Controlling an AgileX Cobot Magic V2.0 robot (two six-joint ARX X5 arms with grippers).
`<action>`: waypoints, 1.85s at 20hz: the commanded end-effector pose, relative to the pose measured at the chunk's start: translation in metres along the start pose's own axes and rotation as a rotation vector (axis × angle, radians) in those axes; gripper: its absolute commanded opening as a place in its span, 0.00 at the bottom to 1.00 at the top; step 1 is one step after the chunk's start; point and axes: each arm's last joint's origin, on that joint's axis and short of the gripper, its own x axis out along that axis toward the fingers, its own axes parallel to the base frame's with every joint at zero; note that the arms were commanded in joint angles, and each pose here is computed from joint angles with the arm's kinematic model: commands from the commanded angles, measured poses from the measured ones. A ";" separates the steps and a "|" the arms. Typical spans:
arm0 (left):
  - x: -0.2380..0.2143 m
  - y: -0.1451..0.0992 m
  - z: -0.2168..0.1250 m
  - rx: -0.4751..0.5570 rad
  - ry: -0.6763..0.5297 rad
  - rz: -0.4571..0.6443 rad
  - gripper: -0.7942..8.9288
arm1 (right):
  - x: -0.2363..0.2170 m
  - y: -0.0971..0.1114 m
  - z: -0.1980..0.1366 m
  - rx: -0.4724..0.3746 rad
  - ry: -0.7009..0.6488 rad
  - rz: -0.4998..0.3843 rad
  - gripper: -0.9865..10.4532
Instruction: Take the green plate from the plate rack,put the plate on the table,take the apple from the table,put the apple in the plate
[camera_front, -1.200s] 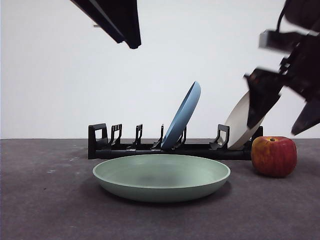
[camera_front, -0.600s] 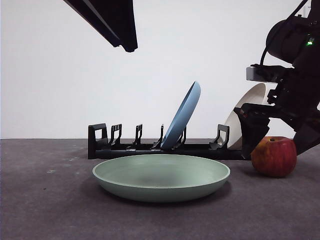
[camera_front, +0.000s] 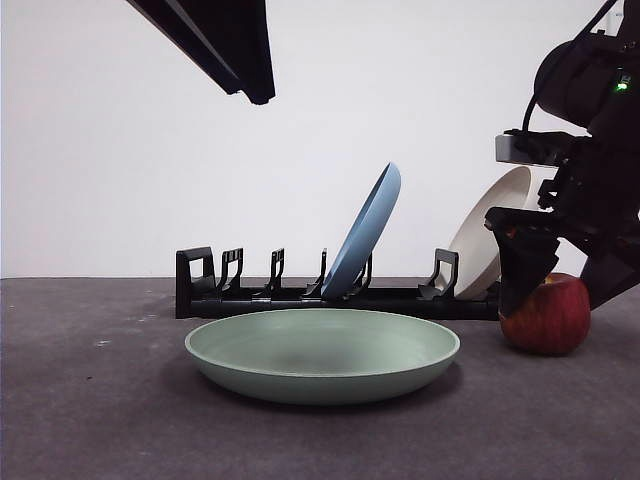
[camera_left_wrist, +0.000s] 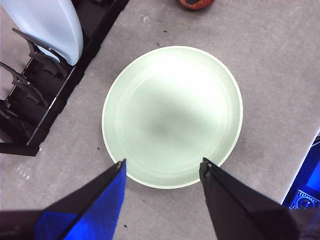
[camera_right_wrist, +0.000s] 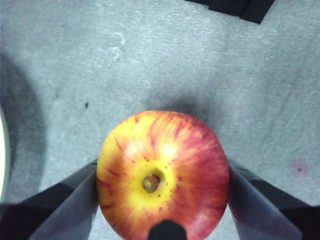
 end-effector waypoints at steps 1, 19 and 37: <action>0.000 0.000 0.000 -0.008 0.001 0.000 0.34 | 0.000 0.001 -0.002 0.005 0.013 0.010 0.07; 0.000 0.000 0.000 -0.007 -0.003 -0.023 0.34 | -0.026 0.122 0.002 -0.145 -0.157 0.290 0.07; 0.000 0.000 0.000 -0.007 -0.003 -0.023 0.34 | 0.006 0.138 -0.013 -0.217 -0.064 0.226 0.64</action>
